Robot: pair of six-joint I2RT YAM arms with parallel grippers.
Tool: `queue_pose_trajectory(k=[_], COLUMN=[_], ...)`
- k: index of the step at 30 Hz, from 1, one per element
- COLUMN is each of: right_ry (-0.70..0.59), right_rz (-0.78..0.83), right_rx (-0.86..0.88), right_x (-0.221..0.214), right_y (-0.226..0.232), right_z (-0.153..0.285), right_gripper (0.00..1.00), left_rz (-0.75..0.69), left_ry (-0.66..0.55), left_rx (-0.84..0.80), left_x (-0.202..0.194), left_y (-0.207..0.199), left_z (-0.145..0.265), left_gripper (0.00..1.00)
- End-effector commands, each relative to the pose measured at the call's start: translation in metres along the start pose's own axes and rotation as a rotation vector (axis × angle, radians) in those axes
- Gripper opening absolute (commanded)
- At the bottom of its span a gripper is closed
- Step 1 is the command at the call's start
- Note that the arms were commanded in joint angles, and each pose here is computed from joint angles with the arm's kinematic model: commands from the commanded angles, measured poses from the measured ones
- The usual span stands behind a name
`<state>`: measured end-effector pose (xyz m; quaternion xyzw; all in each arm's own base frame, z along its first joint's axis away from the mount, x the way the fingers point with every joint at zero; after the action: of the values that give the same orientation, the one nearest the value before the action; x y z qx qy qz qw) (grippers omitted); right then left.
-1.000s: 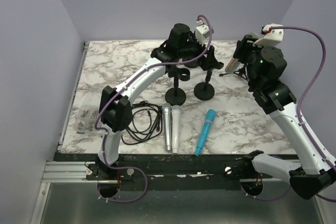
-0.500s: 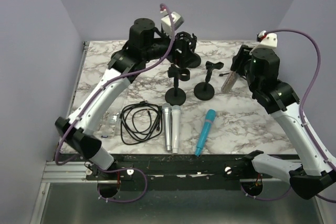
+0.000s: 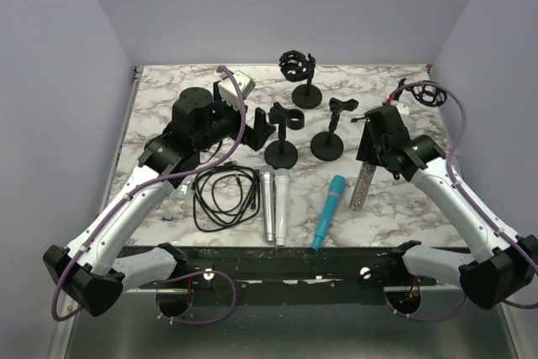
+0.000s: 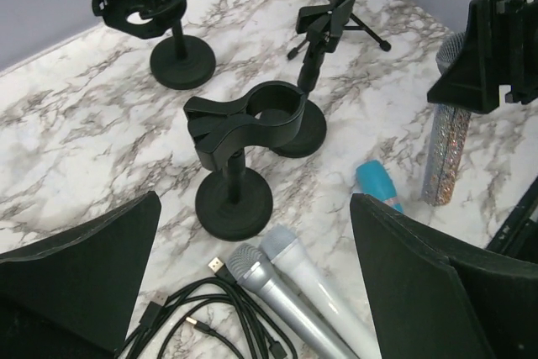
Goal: Remove the microphone from the stand
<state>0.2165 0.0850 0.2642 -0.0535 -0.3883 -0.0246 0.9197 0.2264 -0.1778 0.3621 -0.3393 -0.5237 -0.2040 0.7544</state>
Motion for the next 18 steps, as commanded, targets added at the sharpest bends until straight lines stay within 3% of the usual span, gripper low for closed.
queue_pose_trajectory(k=[1,9,18], right_ry=[0.15,0.317,0.336], right_rz=[-0.071,-0.111,-0.186], right_rx=[-0.039,0.025,0.069], right_x=[-0.028,-0.065,-0.086], right_y=[0.005,0.028,0.044], right_z=[-0.015,-0.057,-0.087], right_gripper=[0.01,0.01,0.01], left_rz=[-0.097,-0.114,-0.077], left_ry=[-0.109,-0.16,-0.225], left_rx=[0.082,0.106,0.095], left_x=[0.011,0.009,0.012], left_y=[-0.001,-0.006,-0.01], left_z=[0.015,0.024,0.033], left_gripper=[0.98,0.99,0.99])
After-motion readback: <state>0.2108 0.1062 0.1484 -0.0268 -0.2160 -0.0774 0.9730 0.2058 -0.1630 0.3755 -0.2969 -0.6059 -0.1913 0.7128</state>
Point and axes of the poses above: each gripper's point midway between its finger pads, its own z axis back along the fingers, its own y axis along the line the jaws close on, x = y × z, the point moved 9 cm from there along z, back along the fingers, and after that the axes turned 10 degrees about z, right-handed, at the moved point
